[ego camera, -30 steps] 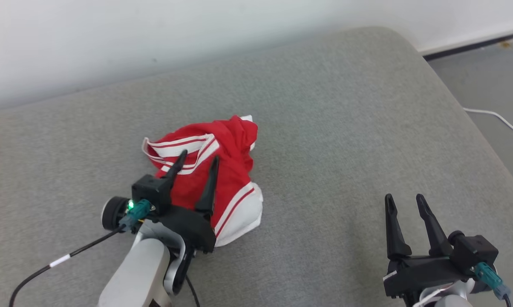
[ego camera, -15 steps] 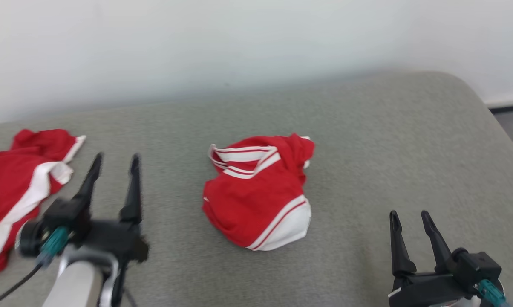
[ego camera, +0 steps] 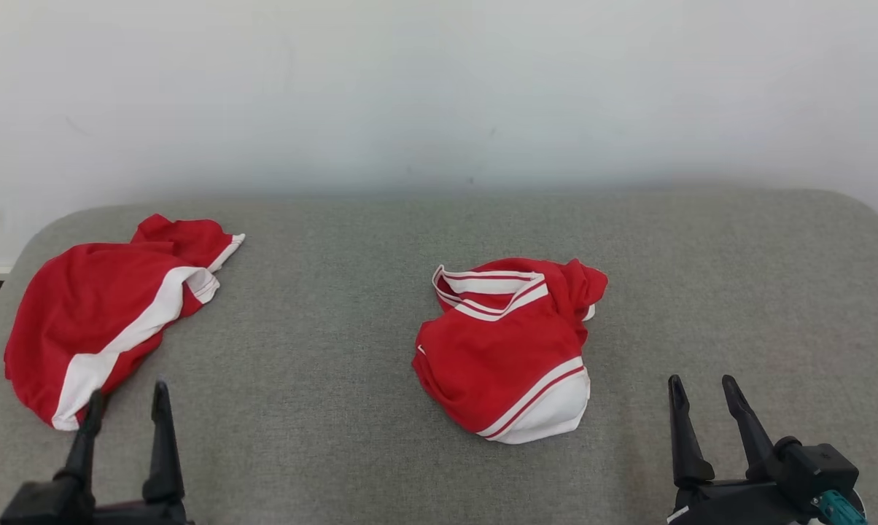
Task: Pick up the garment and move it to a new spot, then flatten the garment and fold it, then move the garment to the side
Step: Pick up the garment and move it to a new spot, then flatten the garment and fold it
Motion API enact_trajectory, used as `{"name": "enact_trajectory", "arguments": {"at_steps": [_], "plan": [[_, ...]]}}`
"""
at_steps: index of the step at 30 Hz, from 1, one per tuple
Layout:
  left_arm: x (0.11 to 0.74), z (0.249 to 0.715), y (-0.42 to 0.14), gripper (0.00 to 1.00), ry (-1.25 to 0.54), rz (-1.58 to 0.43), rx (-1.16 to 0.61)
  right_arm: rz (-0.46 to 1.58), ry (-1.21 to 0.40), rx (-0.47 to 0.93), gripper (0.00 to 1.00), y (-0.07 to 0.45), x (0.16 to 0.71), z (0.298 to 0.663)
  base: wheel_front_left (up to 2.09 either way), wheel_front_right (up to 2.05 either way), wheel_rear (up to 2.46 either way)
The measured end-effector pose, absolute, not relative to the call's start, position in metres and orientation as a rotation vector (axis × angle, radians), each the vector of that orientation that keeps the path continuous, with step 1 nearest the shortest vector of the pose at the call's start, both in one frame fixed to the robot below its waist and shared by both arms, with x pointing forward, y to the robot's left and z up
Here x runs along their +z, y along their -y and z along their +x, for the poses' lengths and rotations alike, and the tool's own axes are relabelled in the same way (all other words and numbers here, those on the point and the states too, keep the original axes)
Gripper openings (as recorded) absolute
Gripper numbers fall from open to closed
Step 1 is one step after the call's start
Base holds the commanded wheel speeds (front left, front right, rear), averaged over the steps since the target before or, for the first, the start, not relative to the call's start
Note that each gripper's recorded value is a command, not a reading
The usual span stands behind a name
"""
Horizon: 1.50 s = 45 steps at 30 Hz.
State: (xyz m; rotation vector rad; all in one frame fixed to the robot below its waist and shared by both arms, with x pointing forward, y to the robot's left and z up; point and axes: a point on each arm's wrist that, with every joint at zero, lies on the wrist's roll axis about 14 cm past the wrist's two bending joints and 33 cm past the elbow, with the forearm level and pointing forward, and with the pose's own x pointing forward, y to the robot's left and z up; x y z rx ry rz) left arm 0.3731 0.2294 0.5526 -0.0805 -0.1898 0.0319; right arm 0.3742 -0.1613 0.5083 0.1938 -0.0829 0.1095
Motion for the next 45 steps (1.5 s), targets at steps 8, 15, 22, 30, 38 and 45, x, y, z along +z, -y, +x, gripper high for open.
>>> {"name": "enact_trajectory", "arguments": {"at_steps": [8,15,22,30,38,45], "plan": [[0.532,0.352,-0.222,1.00,0.142,-0.104,0.036,0.186,0.058,0.130,1.00,0.158,0.501,0.372,0.00,0.00,0.00],[0.517,0.346,-0.222,1.00,0.104,-0.112,0.043,0.184,0.026,0.123,1.00,0.161,0.490,0.368,0.00,0.00,0.00],[0.513,0.345,-0.223,1.00,0.095,-0.107,0.043,0.183,0.019,0.120,1.00,0.163,0.488,0.367,0.00,0.00,0.00],[0.511,0.346,-0.219,1.00,0.093,-0.110,0.040,0.181,0.012,0.129,1.00,0.161,0.486,0.366,0.00,0.00,0.00],[0.510,0.344,-0.218,1.00,0.092,-0.112,0.041,0.144,0.004,0.256,1.00,0.127,0.489,0.378,0.00,0.00,0.00],[0.505,0.338,-0.224,1.00,0.081,-0.124,0.070,0.113,-0.094,0.359,1.00,0.095,0.471,0.406,0.00,0.00,0.00]]}}
